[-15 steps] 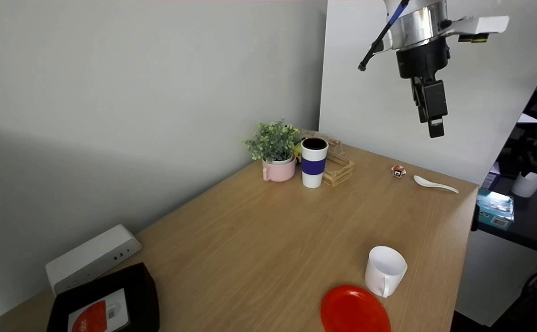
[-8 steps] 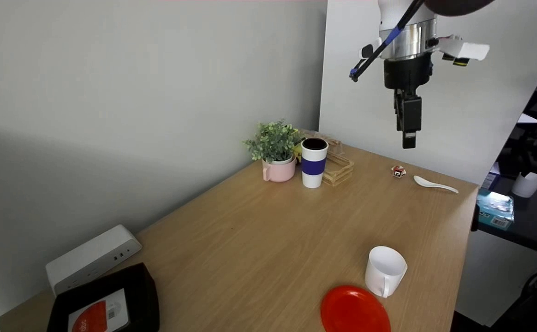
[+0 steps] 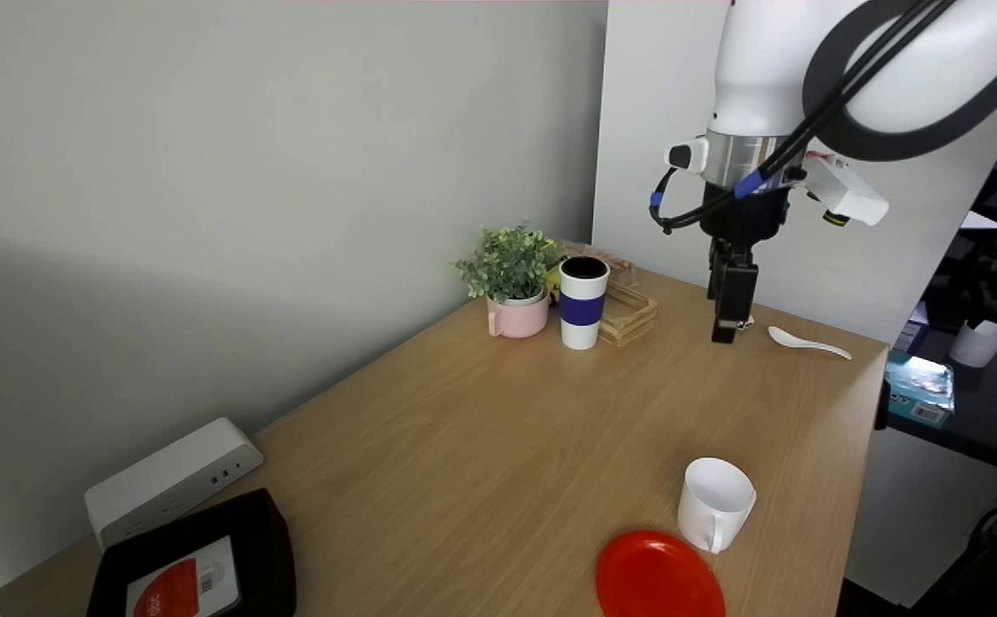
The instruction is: Put the mug on the plate
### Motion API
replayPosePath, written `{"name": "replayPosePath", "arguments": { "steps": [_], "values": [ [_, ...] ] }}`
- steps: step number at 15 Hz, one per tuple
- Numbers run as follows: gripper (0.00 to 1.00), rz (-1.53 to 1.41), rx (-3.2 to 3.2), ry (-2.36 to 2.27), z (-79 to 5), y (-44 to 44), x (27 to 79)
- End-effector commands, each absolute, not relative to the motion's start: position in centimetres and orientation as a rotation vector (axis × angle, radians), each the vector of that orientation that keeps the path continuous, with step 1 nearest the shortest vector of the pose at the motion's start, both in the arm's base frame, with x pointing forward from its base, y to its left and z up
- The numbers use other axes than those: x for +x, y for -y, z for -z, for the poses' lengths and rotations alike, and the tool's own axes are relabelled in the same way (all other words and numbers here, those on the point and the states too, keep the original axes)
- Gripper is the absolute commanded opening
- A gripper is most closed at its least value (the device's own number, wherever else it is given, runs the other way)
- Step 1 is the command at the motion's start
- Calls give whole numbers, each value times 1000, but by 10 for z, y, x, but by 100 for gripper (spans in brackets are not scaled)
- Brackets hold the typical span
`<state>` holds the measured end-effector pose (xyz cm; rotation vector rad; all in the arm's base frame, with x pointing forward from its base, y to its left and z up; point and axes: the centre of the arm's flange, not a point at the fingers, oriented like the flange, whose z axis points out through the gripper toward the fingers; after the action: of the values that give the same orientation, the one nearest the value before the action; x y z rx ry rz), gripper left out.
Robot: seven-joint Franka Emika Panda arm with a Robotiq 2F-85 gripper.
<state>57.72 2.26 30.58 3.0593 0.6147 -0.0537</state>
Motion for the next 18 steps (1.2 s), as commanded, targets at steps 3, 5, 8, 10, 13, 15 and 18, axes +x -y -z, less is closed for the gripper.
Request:
{"name": "replayPosePath", "arguments": {
  "steps": [3,5,8,10,13,15,18],
  "values": [
    [100,26,3087,-681,-290,-36,567],
    [100,16,3095,-709,-287,-40,563],
    [100,25,3093,-744,-288,-35,572],
    [100,36,3087,-746,-282,-38,572],
    [100,63,3087,-738,-270,-46,568],
    [100,87,3100,-736,-261,-53,565],
    [100,120,3101,-717,-248,-65,560]
  ]
}}
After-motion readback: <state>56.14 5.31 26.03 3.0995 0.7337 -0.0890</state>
